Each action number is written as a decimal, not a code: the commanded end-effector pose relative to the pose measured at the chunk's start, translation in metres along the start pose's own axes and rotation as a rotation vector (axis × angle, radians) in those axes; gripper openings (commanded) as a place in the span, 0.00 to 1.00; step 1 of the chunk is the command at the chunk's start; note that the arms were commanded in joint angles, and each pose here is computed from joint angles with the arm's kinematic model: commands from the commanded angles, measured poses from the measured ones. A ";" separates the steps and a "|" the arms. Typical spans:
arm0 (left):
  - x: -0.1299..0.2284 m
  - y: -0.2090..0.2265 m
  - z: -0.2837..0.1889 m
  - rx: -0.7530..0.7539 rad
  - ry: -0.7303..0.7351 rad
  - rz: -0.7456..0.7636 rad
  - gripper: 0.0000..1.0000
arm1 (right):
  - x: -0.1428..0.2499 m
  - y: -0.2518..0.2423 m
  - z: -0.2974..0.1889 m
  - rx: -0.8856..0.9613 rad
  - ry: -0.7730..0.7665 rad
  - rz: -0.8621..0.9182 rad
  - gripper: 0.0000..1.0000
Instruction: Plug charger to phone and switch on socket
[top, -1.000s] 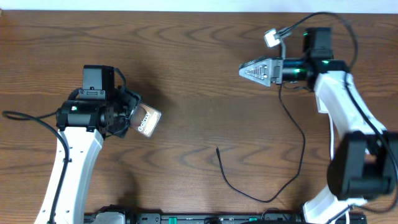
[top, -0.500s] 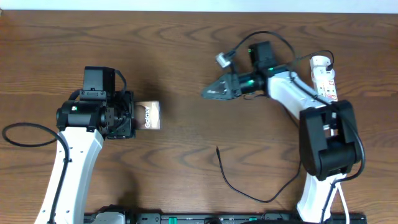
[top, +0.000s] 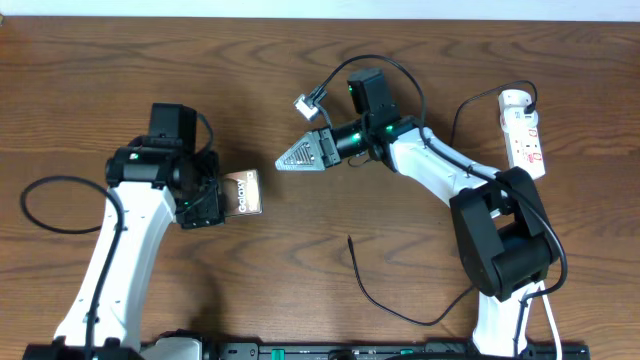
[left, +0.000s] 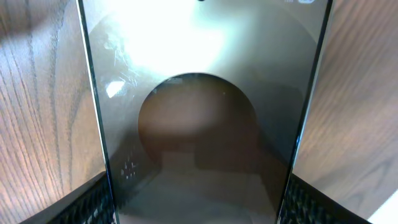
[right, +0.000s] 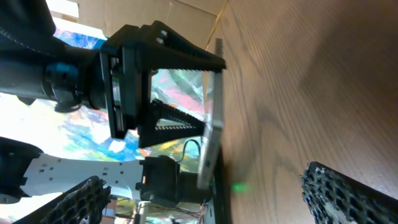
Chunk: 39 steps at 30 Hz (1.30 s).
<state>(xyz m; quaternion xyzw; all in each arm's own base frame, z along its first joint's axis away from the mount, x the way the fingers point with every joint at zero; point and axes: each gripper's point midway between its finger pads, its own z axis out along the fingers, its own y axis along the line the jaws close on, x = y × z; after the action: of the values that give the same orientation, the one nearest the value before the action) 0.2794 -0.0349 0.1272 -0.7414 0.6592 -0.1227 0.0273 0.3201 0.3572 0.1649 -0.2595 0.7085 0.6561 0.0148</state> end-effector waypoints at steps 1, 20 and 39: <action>0.006 0.001 0.002 -0.009 0.017 -0.002 0.07 | -0.002 0.004 0.005 0.001 0.006 0.019 0.99; 0.007 -0.005 0.003 0.015 0.022 -0.002 0.08 | 0.001 -0.010 0.039 0.127 -0.013 0.099 0.99; 0.029 -0.002 0.001 -0.009 0.151 -0.008 0.07 | 0.017 0.003 0.072 0.102 0.050 0.077 0.97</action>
<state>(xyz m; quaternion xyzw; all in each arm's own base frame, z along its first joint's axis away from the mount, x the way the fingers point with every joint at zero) 0.2852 -0.0573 0.1291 -0.7321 0.6609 -0.1650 -0.0117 0.2836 0.4141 0.1474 -0.2424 0.7535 0.6109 -0.0156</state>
